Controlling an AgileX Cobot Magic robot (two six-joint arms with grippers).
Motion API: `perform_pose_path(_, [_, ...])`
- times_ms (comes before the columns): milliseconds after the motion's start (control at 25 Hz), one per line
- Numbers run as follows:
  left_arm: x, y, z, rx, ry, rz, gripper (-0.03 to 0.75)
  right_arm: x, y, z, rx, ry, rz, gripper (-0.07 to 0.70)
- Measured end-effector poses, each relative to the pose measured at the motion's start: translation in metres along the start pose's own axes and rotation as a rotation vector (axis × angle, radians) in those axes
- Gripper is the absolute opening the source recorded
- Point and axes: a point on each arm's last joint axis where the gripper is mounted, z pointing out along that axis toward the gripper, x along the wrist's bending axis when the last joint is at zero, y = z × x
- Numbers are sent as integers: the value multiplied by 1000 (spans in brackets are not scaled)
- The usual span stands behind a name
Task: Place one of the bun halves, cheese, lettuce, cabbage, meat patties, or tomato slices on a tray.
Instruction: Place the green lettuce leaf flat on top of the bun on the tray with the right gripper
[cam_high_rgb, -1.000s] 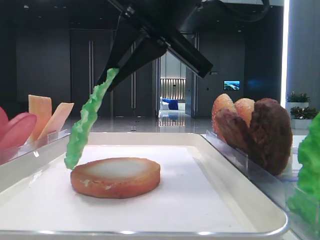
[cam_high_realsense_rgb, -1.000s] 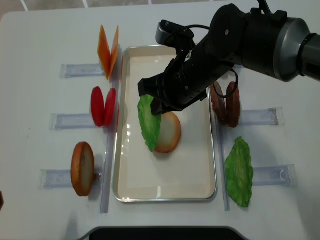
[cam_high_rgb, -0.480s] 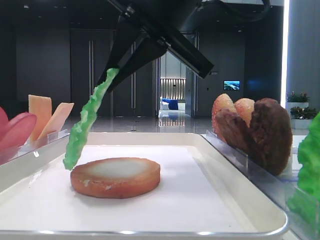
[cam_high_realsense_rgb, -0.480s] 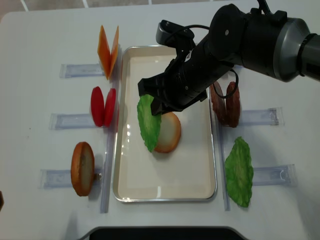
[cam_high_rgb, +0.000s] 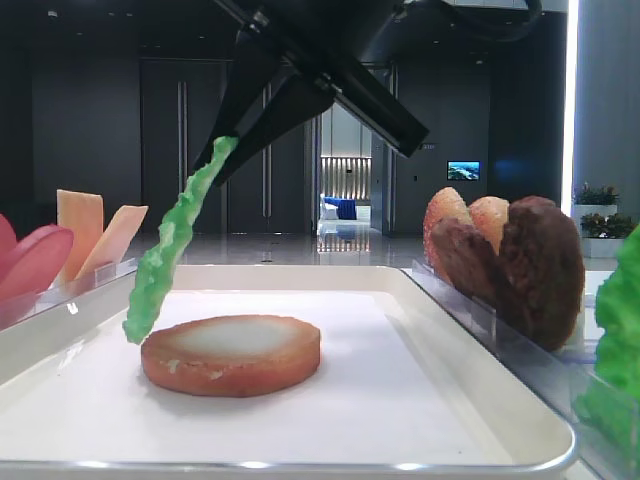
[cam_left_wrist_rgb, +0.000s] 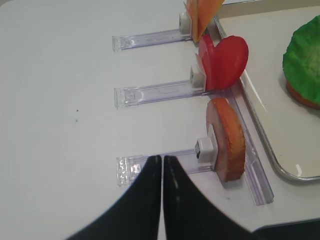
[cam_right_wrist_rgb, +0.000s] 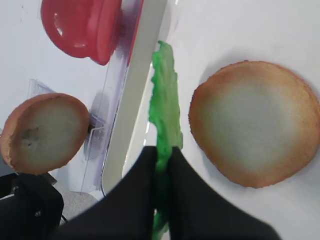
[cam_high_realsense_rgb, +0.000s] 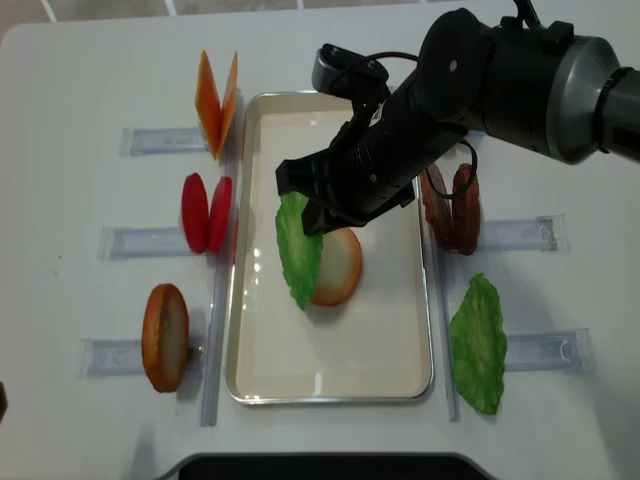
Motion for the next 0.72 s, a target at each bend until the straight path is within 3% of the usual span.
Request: perform_pose_path(720, [0, 0, 0, 0, 0, 0, 0, -2, 0, 0, 0, -26, -22, 23])
